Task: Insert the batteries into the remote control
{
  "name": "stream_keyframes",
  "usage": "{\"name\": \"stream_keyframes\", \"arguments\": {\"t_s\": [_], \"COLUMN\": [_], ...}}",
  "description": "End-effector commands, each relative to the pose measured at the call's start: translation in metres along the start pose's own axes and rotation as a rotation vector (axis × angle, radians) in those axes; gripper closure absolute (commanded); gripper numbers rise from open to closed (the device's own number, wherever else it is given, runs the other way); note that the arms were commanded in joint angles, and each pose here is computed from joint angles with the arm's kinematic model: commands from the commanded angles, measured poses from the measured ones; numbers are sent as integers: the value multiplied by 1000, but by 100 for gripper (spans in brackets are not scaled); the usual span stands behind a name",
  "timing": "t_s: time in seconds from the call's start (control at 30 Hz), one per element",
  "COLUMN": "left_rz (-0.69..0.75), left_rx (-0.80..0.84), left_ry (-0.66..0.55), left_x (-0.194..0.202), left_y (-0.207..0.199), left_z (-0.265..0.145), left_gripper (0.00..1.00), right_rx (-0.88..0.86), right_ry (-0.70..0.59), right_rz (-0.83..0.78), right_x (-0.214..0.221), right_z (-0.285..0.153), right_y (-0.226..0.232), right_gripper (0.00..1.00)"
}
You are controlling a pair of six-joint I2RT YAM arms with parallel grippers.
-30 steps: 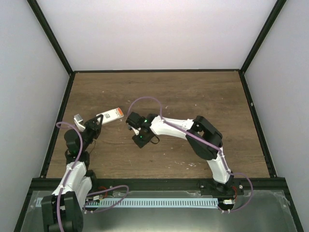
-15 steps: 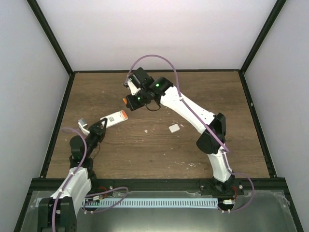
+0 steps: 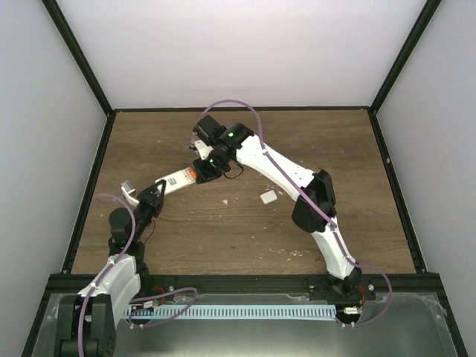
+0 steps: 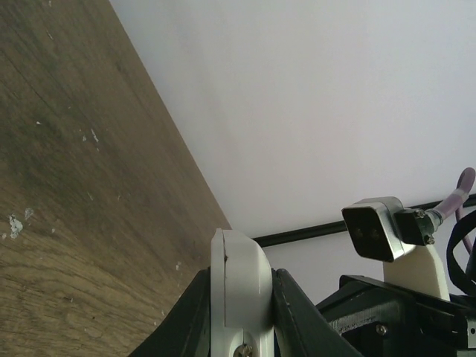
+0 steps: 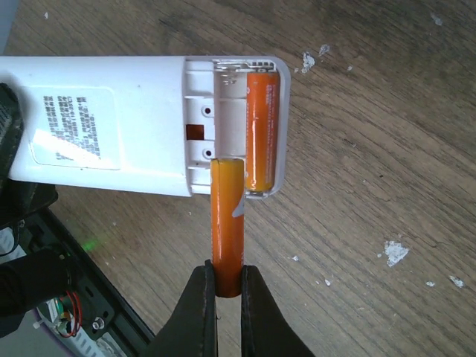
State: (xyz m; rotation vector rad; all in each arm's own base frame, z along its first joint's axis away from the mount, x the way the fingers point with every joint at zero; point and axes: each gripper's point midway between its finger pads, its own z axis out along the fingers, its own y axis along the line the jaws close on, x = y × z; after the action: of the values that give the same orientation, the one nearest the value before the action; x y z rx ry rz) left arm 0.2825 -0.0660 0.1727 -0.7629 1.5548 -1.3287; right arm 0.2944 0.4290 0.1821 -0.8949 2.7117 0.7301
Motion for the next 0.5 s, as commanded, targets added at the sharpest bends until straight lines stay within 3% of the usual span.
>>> {"name": "stream_keyframes", "arguments": {"t_s": [0.0,0.47], "left_rz": [28,46], "left_rx": [60,65], "left_ry": [11,57], "left_x": [2,10], "left_y": [-13,-15], "left_z": [1,4], "left_gripper": [100,100], "right_rx": [-34,-34], "right_ry": [2,25], "right_rz": [16,52], "right_x": [0,0], "right_z": [-2,19], "right_y": [8,2], "right_gripper": [99,99]}}
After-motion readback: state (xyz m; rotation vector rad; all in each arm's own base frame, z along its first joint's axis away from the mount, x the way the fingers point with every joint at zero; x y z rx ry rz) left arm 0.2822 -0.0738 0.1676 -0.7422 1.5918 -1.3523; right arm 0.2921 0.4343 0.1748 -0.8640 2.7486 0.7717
